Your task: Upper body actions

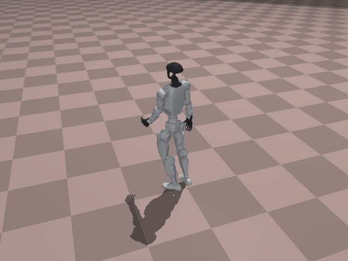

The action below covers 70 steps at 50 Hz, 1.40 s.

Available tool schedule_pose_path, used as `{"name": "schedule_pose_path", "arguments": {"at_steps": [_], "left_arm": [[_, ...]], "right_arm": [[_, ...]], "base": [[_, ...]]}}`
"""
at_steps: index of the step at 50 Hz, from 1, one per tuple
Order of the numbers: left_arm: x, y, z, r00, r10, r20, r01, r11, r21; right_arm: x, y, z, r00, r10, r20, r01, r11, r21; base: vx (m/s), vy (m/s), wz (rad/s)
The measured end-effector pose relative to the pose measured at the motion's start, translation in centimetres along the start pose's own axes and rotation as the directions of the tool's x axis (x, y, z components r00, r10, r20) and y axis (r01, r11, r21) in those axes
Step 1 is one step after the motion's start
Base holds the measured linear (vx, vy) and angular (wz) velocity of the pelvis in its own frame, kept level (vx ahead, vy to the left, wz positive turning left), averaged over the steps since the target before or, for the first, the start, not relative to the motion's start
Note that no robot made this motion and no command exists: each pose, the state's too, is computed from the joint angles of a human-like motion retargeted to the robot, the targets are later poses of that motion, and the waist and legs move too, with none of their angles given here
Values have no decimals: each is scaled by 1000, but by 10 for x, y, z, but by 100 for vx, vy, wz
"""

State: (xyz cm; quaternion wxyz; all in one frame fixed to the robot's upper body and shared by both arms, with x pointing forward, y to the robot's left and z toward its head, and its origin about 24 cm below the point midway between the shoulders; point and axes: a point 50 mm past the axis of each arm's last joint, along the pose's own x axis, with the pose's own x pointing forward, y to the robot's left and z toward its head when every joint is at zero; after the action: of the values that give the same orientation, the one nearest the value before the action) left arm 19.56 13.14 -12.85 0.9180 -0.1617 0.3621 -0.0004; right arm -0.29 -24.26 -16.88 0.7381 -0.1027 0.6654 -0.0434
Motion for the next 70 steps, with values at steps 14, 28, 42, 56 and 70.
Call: {"name": "schedule_pose_path", "arguments": {"at_steps": [14, 28, 42, 56, 70], "left_arm": [[-97, 69, -142, 776, 267, -571, -218, 964, 154], [-150, 81, -183, 617, 326, -716, -291, 940, 177], [-228, 94, -224, 315, 438, -842, -254, 894, 370], [-268, 101, -233, 233, 366, -901, -511, 834, 207], [-79, 50, -127, 755, 217, -619, -297, 955, -28]], "right_arm": [[-6, 22, 133, 891, 219, 398, -105, 951, -290], [-5, 18, -27, 984, 113, -137, -131, 982, -136], [2, 31, 34, 989, 142, -35, -146, 975, -166], [-48, 86, 231, 689, 528, 497, -149, 774, -615], [-17, 6, -71, 936, 119, -331, -208, 946, -247]], "base": [[-25, -18, -20], [3, -4, 14], [-6, -2, -10], [-5, 2, 23], [20, 12, 18]]}}
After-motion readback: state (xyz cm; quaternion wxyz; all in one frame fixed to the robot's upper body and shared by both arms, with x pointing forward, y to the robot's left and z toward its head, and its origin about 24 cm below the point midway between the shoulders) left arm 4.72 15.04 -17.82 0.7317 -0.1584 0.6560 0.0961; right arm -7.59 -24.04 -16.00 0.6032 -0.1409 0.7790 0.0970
